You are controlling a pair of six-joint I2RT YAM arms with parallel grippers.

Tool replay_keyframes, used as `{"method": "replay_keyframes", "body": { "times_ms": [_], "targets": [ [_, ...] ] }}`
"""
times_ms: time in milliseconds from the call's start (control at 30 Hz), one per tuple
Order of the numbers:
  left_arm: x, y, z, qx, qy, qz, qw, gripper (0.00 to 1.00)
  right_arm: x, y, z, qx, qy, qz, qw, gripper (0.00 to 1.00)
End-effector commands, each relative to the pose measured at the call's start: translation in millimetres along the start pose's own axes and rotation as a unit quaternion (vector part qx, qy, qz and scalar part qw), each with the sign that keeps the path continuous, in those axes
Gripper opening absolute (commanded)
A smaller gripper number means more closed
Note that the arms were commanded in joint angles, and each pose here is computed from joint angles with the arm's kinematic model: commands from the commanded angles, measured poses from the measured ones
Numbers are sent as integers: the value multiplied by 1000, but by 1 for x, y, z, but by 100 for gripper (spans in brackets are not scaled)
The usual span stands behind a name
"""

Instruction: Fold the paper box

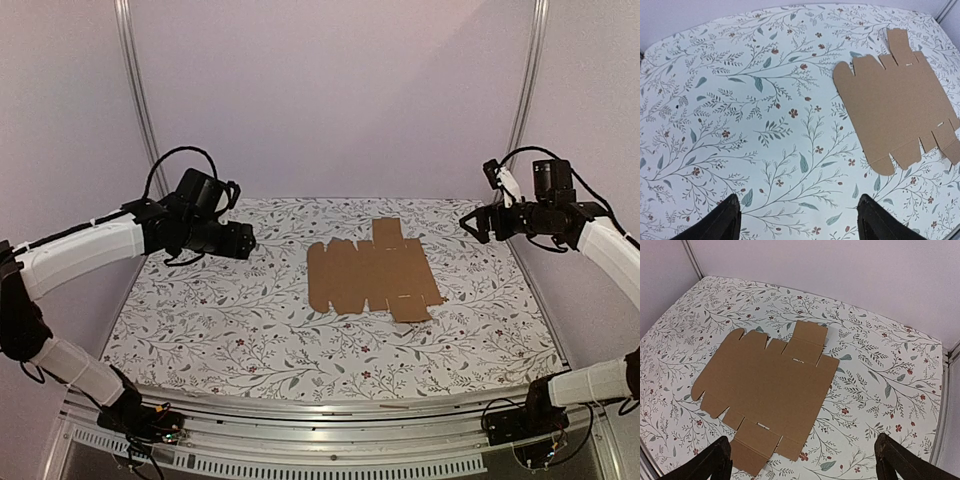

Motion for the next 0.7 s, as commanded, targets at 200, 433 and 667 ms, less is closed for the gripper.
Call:
{"method": "replay_keyframes", "body": {
  "times_ms": [200, 433, 667],
  "targets": [
    [11, 20, -60, -7, 110, -49, 993, 75, 11, -18, -13, 56, 78, 90, 991, 97],
    [10, 24, -87, 10, 136, -94, 986, 70, 75, -29, -69, 181, 321, 101, 924, 89],
    [7, 23, -102, 27, 173, -117, 978, 65, 114, -48, -111, 221, 492, 102, 836, 85]
  ]
}}
Point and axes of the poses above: each gripper's point midway between its finger pads, its own y axis back along the fingers, its own x axis along the line the jaws close on, z = x × y, the point moved 9 cm from there along y, back along the fingers, and after that the axes turned 3 degrees about -y, right-handed, at the moved point
